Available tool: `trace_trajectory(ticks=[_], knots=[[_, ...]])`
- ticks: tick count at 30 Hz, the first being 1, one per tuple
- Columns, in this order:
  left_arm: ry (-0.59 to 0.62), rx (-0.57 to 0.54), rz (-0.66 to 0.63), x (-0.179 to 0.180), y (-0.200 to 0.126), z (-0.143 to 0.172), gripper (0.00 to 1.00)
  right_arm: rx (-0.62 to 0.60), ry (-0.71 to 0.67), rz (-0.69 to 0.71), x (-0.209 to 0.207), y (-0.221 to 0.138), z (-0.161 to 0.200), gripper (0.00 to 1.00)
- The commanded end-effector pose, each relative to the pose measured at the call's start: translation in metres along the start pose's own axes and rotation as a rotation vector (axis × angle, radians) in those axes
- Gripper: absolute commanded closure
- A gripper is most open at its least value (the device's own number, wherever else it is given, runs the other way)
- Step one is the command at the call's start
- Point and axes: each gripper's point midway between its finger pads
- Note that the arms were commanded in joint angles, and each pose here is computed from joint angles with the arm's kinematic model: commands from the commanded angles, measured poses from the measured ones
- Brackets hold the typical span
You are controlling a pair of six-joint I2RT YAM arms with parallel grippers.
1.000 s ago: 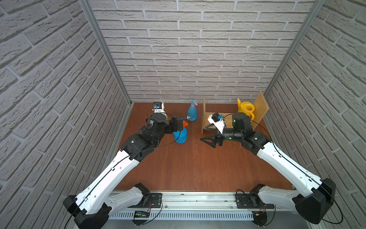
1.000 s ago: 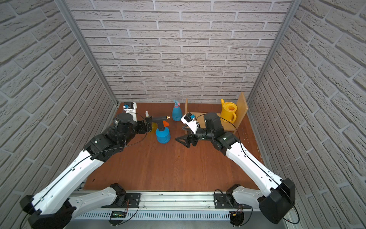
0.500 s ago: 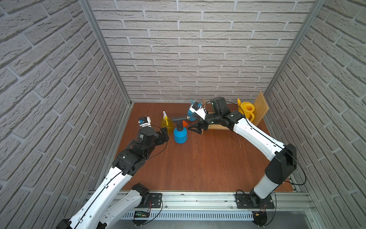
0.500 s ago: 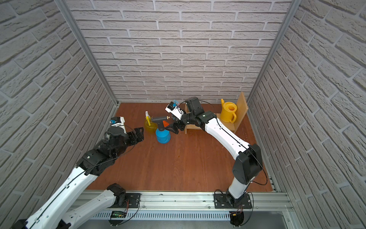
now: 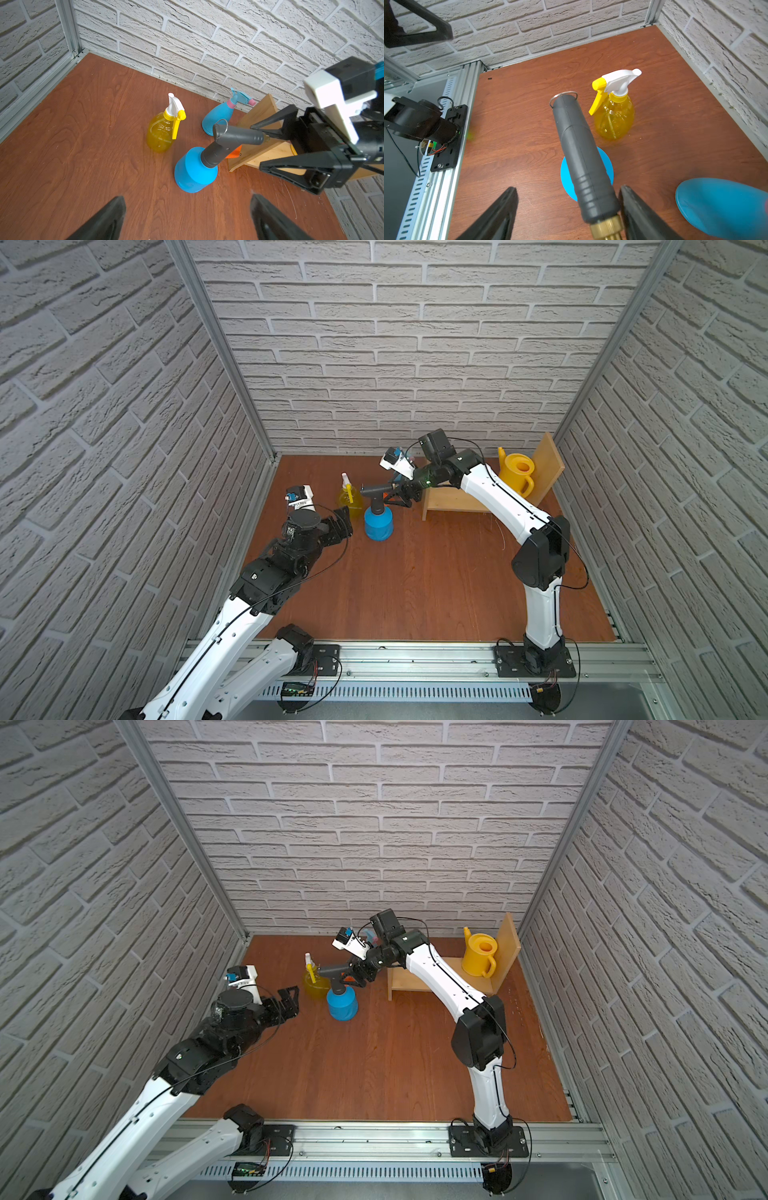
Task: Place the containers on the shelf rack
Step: 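Pick up a container from the center of the board.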
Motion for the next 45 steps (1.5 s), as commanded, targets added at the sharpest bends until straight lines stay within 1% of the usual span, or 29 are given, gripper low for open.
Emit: trace_trajectory(ticks=[1,5,7,11,16,19,22,24,26,28,30,32,34,37,39,40,43,45], knots=[[0.014,-0.041,0.031,-0.007,0.000,-0.010,0.02,-0.020,-0.008,-0.059,0.009,-0.001,-0.007,0.26],[0.024,-0.044,0.040,-0.010,0.001,-0.012,0.02,-0.019,-0.009,-0.060,0.006,0.002,-0.006,0.35],[0.030,-0.046,0.044,-0.011,0.001,-0.013,0.02,-0.021,-0.012,-0.066,0.006,0.003,-0.007,0.43],[0.041,-0.046,0.060,-0.015,0.001,-0.013,0.02,-0.026,-0.015,-0.070,0.006,0.004,-0.008,0.56],[0.078,-0.044,0.094,-0.022,-0.001,-0.015,0.02,-0.029,-0.024,-0.072,0.010,-0.002,-0.012,0.73],[0.127,-0.052,0.129,-0.028,-0.005,-0.018,0.02,-0.032,-0.057,-0.080,0.018,-0.011,-0.016,0.83],[0.203,-0.066,0.184,-0.037,-0.013,-0.020,0.02,-0.040,-0.071,-0.097,0.031,-0.022,-0.018,0.87],[0.258,-0.075,0.231,-0.044,-0.019,-0.021,0.02,-0.052,-0.089,-0.107,0.045,-0.037,-0.023,0.90],[0.321,-0.074,0.312,-0.057,-0.027,-0.018,0.02,-0.065,-0.101,-0.124,0.060,-0.053,-0.024,0.96],[0.356,-0.076,0.419,-0.071,-0.040,-0.014,0.02,-0.083,-0.102,-0.144,0.075,-0.067,-0.021,0.96],[0.392,-0.057,0.542,-0.088,-0.047,-0.004,0.02,-0.106,-0.117,-0.151,0.088,-0.081,-0.017,0.96],[0.432,-0.018,0.684,-0.106,-0.055,0.011,0.02,-0.130,-0.135,-0.152,0.102,-0.097,-0.011,0.97],[0.452,0.040,0.779,-0.118,-0.056,0.026,0.02,-0.157,-0.136,-0.150,0.114,-0.116,-0.006,0.96],[0.473,0.137,0.834,-0.128,-0.048,0.045,0.02,-0.182,-0.112,-0.146,0.127,-0.140,0.006,0.96],[0.521,0.177,0.875,-0.137,-0.045,0.059,0.02,-0.198,-0.086,-0.143,0.133,-0.153,0.015,0.96],[0.558,0.184,0.902,-0.143,-0.046,0.065,0.02,-0.210,-0.074,-0.139,0.135,-0.159,0.018,0.96],[0.718,0.173,0.987,-0.163,-0.046,0.091,0.02,-0.249,-0.055,-0.132,0.140,-0.173,0.022,0.96],[0.770,0.158,1.012,-0.173,-0.041,0.099,0.02,-0.273,-0.056,-0.133,0.146,-0.179,0.022,0.96]])
Point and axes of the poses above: each gripper's point midway between its finger pads, its own y axis out along the fingers, its own x axis along the line the jaws close on, z = x × y, and after that the axes turned 5 degrees about -y, right-handed
